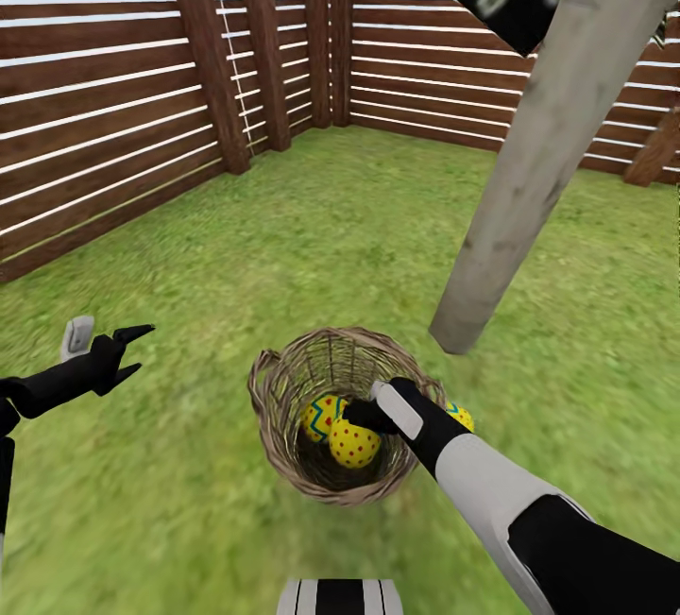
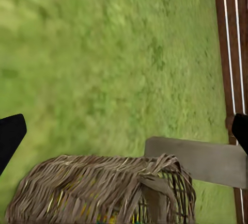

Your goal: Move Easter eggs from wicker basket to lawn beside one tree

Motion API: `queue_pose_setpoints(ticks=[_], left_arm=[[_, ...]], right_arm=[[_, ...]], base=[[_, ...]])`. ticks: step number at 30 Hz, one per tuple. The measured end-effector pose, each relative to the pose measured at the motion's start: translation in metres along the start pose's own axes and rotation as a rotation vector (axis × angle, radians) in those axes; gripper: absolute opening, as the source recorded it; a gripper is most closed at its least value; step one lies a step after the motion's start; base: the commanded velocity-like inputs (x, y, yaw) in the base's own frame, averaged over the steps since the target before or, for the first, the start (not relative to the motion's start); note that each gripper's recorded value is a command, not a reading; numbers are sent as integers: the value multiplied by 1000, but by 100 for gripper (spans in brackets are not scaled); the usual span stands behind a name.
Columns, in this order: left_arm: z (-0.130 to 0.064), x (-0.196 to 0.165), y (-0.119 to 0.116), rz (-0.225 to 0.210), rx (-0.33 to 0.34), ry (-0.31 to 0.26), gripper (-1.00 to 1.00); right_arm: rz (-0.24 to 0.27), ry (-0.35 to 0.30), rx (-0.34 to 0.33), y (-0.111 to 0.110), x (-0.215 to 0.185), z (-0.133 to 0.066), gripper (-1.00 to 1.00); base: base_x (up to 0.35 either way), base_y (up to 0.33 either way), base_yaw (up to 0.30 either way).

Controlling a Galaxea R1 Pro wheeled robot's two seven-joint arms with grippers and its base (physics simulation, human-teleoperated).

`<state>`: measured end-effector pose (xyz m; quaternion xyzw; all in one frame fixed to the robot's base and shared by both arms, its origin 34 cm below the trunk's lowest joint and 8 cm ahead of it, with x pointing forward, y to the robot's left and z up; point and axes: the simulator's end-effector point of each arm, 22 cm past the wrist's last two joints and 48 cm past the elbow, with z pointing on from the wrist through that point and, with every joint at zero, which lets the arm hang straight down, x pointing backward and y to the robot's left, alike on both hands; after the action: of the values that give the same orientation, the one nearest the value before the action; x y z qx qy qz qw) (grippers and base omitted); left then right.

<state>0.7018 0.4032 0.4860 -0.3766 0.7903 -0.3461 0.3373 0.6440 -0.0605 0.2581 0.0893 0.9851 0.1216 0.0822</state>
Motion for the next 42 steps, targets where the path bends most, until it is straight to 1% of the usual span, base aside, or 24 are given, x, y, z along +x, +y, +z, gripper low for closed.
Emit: queue_pose_setpoints(ticks=[2, 3, 6, 8, 11, 13, 14, 16, 18, 19, 20, 21, 22, 23, 25, 27, 28, 30, 32, 33, 35, 37, 39, 42], left_arm=[[-3, -2, -4, 2, 6, -4, 100], [-4, -3, -6, 3, 9, -6, 100], [-8, -4, -13, 7, 20, -9, 100], [-11, -5, -17, 10, 28, -13, 100], [-16, -8, -23, 16, 37, -19, 100], [-19, -10, -27, 19, 43, -23, 100], [-21, -11, -29, 20, 46, -25, 100], [-24, -12, -33, 23, 53, -29, 100], [-27, -13, -38, 25, 60, -33, 100], [-28, -14, -39, 27, 62, -34, 100], [-30, -14, -42, 28, 67, -36, 100], [-31, -14, -44, 28, 71, -36, 100], [-32, -14, -47, 29, 75, -38, 100], [-33, -14, -49, 29, 79, -39, 100], [-35, -15, -52, 30, 85, -44, 100], [-38, -17, -56, 31, 90, -49, 100], [-40, -17, -58, 31, 93, -51, 100], [-43, -18, -62, 33, 100, -55, 100], [-46, -19, -66, 36, 106, -58, 100], [-47, -20, -68, 37, 110, -60, 100], [-48, -19, -65, 28, 106, -57, 100], [-47, -18, -61, 13, 100, -48, 100], [-49, -18, -63, 11, 103, -48, 100], [-55, -21, -68, 16, 112, -54, 100]], right_arm=[[-4, -3, -9, 2, -2, -4, -100], [-11, -8, -29, 8, -5, -9, -100], [-62, -87, -142, 56, -34, -42, -100], [-97, -105, -181, 75, -42, -60, -100], [-129, -174, -252, 105, -57, -91, -100], [-139, -202, -290, 115, -54, -104, -100], [-152, -204, -315, 118, -50, -114, -100], [-176, -115, -393, 123, -25, -131, -100], [-166, -111, -477, 112, -21, -159, -100], [-154, -125, -599, 107, -19, -200, -100], [-168, -159, -638, 104, -24, -225, -100], [-179, -179, -662, 100, -26, -240, -100], [-170, -201, -735, 106, -33, -259, -100], [-177, -210, -884, 114, -37, -290, -100], [-199, -204, -1080, 110, -34, -335, -100], [-236, -198, -1269, 93, -28, -382, -100], [-250, -192, -1335, 85, -23, -399, -100], [-267, -192, -1387, 71, -20, -418, -100], [-279, -199, -1382, 65, -19, -423, -100], [-284, -203, -1363, 57, -20, -424, -100], [-295, -227, -1260, 17, -30, -426, -100], [-308, -255, -1126, -30, -42, -430, -100], [-343, -287, -910, -93, -54, -429, -100], [-400, -315, -629, -170, -65, -436, -100]], base=[[0, 0, 0], [0, 0, 0], [0, 0, 0], [0, 0, 0], [0, 0, 0], [-40, 0, 0], [-231, 0, 0], [-307, 0, 0], [-89, 0, 0], [-7, 0, 0], [-1, 0, 0], [0, 0, 0], [0, 0, 0], [0, 0, 0], [0, 0, 0], [0, 0, 0], [0, 0, 0], [0, 0, 0], [0, 0, 0], [0, 0, 0], [0, 0, 0], [0, 0, 0], [0, 0, 0], [0, 0, 0]])
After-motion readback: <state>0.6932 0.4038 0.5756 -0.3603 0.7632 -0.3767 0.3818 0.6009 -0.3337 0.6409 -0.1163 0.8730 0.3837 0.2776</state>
